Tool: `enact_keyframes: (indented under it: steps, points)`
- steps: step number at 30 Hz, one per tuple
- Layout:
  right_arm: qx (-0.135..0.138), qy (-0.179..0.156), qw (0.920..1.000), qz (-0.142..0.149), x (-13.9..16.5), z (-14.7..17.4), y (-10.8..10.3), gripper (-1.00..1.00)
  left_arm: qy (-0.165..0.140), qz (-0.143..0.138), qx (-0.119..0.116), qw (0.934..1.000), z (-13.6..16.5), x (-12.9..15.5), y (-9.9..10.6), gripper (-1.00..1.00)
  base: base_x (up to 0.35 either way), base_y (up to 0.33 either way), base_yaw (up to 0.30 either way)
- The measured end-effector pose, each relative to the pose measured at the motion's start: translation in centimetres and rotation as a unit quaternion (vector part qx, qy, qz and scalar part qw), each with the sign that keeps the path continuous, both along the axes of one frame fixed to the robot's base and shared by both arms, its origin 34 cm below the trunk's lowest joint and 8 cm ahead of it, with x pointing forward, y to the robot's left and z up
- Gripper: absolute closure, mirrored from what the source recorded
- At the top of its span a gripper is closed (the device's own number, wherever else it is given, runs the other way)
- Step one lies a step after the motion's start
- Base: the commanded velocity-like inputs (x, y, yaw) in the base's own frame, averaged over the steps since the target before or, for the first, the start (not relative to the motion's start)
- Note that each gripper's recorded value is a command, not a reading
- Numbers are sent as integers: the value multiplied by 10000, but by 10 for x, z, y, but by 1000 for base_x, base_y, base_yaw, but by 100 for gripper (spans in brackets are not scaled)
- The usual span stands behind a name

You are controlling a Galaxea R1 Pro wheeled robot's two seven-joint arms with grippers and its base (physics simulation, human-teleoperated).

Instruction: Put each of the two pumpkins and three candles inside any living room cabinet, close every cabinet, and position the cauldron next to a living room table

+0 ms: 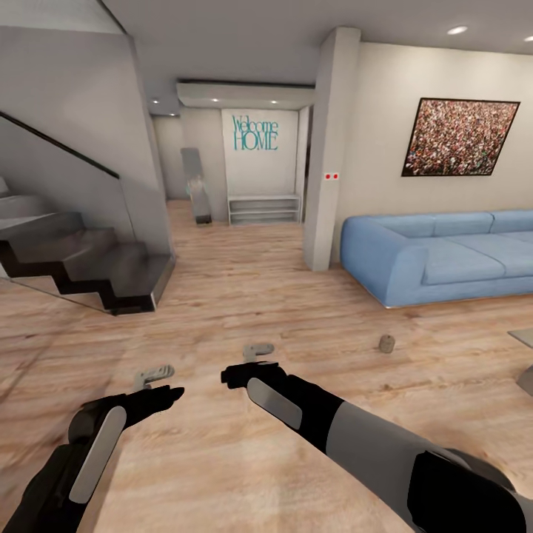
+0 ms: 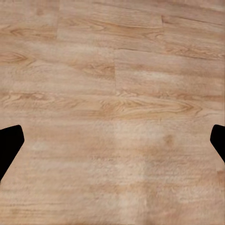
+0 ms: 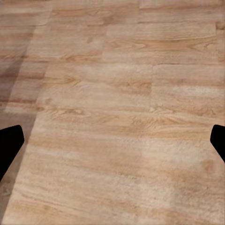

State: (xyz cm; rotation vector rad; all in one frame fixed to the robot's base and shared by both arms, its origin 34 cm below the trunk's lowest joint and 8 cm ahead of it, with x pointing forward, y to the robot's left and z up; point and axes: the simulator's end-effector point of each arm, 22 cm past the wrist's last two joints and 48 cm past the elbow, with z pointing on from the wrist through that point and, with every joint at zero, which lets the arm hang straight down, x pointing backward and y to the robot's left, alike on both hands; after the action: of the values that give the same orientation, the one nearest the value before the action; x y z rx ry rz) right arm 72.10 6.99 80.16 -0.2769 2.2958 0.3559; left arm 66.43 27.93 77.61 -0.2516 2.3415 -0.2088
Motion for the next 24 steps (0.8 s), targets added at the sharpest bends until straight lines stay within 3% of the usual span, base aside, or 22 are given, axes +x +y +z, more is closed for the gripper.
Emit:
enact_keyframes:
  steps: [24]
  points:
    - [4, -4, 10000, -2, 0, 0, 0, -100, 0, 1, 6, 10000, 0, 0, 0, -100, 327, 64, 0]
